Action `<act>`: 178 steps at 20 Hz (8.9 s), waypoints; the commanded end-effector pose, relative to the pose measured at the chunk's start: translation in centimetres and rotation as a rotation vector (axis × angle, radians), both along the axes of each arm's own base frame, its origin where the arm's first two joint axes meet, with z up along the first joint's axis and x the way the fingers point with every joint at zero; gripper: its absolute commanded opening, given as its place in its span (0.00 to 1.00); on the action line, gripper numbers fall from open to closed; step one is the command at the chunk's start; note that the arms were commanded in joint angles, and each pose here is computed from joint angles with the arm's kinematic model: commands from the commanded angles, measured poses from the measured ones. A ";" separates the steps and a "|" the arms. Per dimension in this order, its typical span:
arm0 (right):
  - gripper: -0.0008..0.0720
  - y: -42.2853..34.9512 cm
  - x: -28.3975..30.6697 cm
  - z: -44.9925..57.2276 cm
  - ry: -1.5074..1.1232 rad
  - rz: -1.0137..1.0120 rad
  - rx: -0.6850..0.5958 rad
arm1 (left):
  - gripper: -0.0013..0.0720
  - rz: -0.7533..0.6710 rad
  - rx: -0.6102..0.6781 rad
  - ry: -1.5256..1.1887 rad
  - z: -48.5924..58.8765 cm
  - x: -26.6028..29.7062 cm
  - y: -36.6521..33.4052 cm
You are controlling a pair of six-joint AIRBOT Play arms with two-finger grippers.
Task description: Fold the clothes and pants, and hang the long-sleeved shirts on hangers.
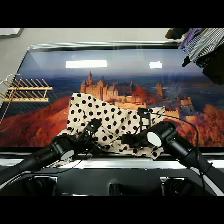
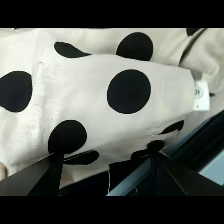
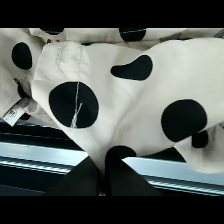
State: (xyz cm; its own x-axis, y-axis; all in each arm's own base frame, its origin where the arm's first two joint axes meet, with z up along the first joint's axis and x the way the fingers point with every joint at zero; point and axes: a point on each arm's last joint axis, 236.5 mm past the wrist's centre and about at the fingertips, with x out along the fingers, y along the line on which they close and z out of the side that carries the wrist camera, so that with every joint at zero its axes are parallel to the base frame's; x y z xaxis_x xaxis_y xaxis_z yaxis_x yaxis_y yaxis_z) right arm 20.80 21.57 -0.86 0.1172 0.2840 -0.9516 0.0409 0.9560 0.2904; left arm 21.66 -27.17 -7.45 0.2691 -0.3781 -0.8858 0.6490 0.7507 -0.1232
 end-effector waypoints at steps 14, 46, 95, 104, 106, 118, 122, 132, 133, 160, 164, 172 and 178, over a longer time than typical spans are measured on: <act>0.05 -0.4 -0.9 -0.2 0.039 0.007 -0.019 | 0.41 0.018 -0.064 0.168 5.1 2.1 -1.0; 0.05 -2.0 -1.9 -0.5 0.075 0.019 -0.091 | 0.71 -0.108 0.057 0.289 3.0 -2.0 -0.7; 0.05 1.9 7.9 -2.6 -0.135 -0.200 -0.007 | 0.15 0.443 -0.280 0.479 2.9 11.5 0.6; 0.05 1.0 6.8 -3.0 -0.081 -0.174 -0.071 | 0.75 0.357 -0.067 0.261 7.2 9.9 9.3; 0.05 1.1 6.7 -3.0 -0.076 -0.177 -0.067 | 0.75 0.366 -0.106 0.208 7.0 7.6 8.5; 0.05 1.9 5.4 -3.1 -0.007 -0.197 -0.031 | 0.69 0.376 -0.042 0.168 -0.8 6.1 1.9; 0.05 2.2 5.1 -3.0 0.006 -0.202 -0.018 | 0.62 0.420 -0.032 0.183 -2.4 7.1 2.8; 0.05 -1.7 6.3 7.6 0.019 -0.063 -0.099 | 0.05 0.306 0.065 0.306 13.5 7.8 5.9; 0.05 -1.7 6.6 9.5 -0.002 -0.049 -0.089 | 0.05 0.298 0.076 0.314 15.7 7.4 6.4; 0.05 0.1 10.9 8.6 -0.160 -0.102 -0.013 | 0.07 0.533 -0.187 0.496 11.1 7.0 0.8; 0.05 1.2 11.2 5.2 -0.081 -0.094 -0.030 | 0.24 0.568 -0.219 0.462 9.9 9.2 0.4; 0.05 0.3 9.6 7.0 -0.081 -0.054 -0.038 | 0.86 0.869 -0.077 0.197 14.2 13.4 22.2; 0.05 -0.3 8.5 7.3 -0.058 -0.039 -0.056 | 0.86 1.227 0.057 0.055 15.5 10.3 42.2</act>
State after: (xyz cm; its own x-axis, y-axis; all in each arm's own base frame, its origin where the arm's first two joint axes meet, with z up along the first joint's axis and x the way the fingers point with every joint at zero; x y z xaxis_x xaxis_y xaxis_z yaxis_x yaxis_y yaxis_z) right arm 29.89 21.57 6.37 0.1995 0.2333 -0.9517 0.0699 0.9654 0.2513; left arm 34.57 6.52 7.47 0.3838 -0.0113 -0.9234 -0.3647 0.9168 -0.1628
